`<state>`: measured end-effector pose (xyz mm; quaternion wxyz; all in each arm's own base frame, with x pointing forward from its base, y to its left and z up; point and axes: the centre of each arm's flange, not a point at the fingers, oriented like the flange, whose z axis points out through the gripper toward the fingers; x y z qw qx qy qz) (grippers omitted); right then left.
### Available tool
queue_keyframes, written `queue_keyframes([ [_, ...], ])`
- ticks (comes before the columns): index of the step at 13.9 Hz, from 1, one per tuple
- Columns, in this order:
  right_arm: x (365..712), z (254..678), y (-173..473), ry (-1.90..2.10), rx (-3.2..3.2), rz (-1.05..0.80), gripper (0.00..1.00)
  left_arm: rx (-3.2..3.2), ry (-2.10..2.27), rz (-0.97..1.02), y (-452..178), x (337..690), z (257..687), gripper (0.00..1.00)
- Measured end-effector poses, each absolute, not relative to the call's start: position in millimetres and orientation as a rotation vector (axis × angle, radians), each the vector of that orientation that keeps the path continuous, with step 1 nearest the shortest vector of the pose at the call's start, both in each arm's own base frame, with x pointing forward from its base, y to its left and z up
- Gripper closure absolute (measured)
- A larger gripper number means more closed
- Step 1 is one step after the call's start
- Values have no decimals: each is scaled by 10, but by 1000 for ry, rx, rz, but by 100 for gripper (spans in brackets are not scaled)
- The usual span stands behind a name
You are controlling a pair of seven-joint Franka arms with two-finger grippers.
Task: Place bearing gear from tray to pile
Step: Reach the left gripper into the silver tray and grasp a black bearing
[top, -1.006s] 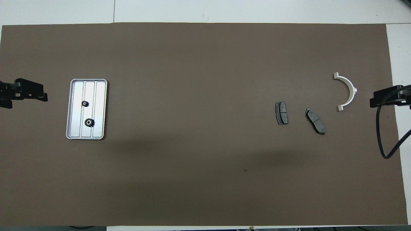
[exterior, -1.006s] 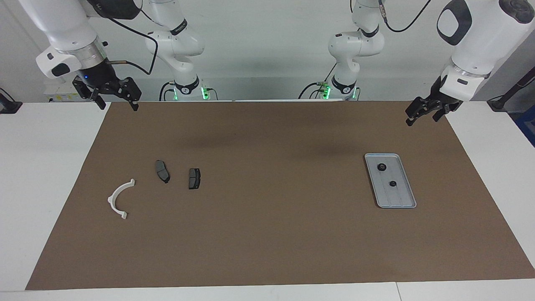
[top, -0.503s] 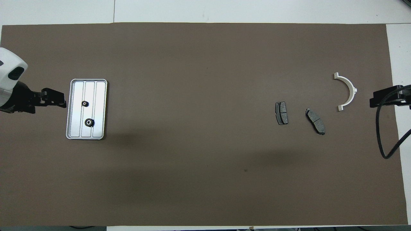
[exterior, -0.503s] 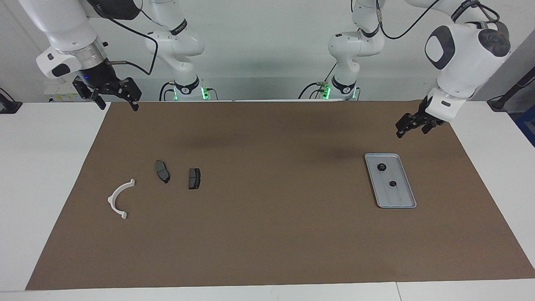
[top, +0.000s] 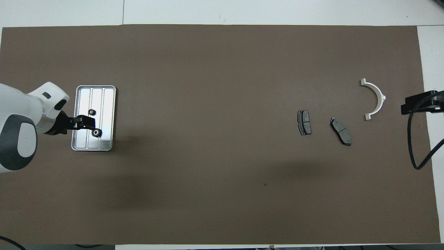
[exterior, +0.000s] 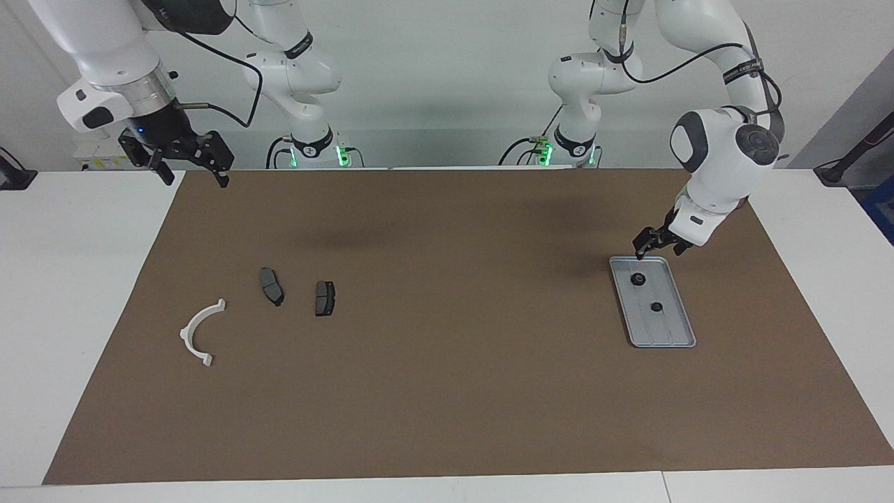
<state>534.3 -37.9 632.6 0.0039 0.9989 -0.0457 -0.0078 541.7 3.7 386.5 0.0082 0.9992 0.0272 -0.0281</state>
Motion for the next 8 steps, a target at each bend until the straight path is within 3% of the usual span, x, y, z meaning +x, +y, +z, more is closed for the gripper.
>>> queue_keyframes([
  [1, 5343, 6323, -385, -145, 3130, -25, 0, 3123, 85, -88, 37, 5410, 3769, 10],
  [8, 5344, 6319, -386, -145, 3130, -26, 0, 3124, 96, -107, 43, 5478, 3182, 7],
])
